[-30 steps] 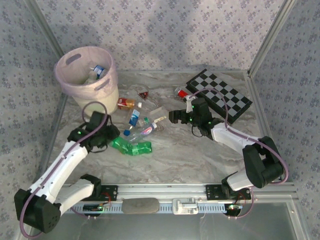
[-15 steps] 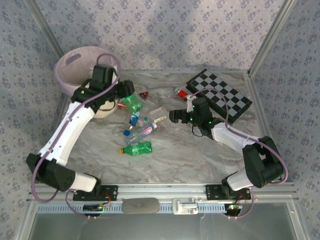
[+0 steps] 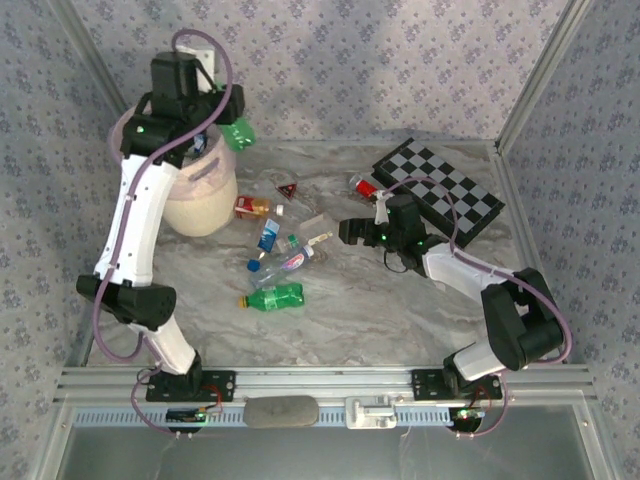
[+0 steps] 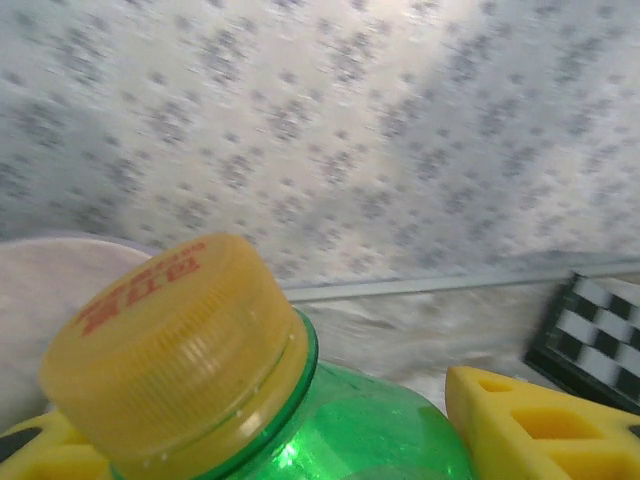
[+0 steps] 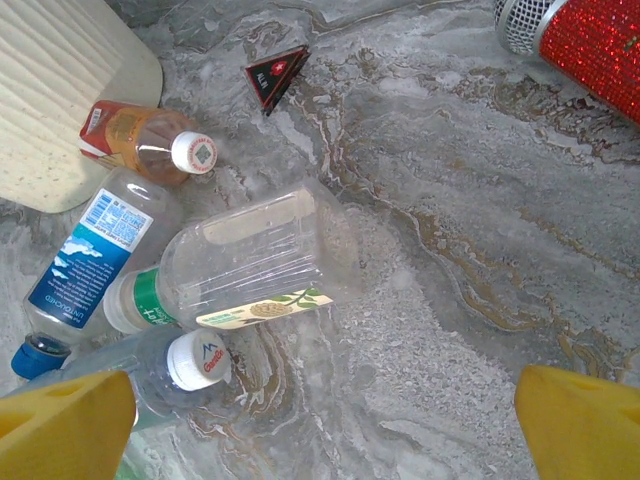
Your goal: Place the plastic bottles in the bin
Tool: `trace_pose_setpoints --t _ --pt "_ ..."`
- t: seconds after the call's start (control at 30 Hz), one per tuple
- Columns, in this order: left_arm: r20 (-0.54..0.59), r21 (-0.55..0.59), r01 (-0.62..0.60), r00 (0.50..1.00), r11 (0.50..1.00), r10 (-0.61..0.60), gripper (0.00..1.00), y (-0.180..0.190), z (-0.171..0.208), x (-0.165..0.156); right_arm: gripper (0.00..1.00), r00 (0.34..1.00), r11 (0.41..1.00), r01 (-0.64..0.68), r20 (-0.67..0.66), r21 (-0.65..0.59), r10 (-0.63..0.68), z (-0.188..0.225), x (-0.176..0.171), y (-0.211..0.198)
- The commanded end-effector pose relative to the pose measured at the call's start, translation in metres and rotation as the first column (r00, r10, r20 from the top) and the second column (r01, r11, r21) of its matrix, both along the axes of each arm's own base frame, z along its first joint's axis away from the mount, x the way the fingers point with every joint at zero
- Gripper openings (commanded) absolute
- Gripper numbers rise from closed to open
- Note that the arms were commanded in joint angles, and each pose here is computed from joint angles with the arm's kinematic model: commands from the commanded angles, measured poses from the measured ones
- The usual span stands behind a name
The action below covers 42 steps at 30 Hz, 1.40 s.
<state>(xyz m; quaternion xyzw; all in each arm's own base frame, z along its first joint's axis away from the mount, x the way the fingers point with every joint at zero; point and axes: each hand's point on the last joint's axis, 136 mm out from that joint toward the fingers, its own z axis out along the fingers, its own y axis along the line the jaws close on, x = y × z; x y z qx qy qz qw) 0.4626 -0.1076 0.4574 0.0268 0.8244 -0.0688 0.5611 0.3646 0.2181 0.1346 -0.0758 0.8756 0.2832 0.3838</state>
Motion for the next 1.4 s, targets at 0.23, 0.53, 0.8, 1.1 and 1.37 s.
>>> trace_pose_setpoints --t 0.23,0.53,0.8,1.1,1.37 --pt "0.051 0.255 -0.301 0.953 0.919 0.299 0.43 0.115 -0.002 0.021 0.99 1.000 0.999 -0.008 -0.026 0.033 0.008 0.002 0.002 0.001" --pt "-0.079 0.347 -0.329 0.923 0.879 0.376 0.44 0.150 -0.078 0.040 0.99 0.999 0.999 -0.009 -0.040 0.037 0.010 0.001 -0.001 0.000" --pt "-0.154 0.344 -0.304 0.915 0.888 0.373 0.52 0.150 -0.111 0.052 0.99 0.999 0.999 -0.001 -0.044 0.032 0.002 -0.001 -0.003 -0.003" --pt "-0.153 0.300 -0.319 0.914 0.899 0.376 1.00 0.147 -0.096 0.046 0.99 0.999 1.000 0.006 -0.046 0.030 -0.004 -0.001 -0.002 -0.005" --pt "-0.073 0.219 -0.219 0.968 0.951 0.240 1.00 0.092 -0.042 0.009 0.99 0.999 0.998 0.007 -0.053 0.056 -0.004 0.002 0.004 0.000"
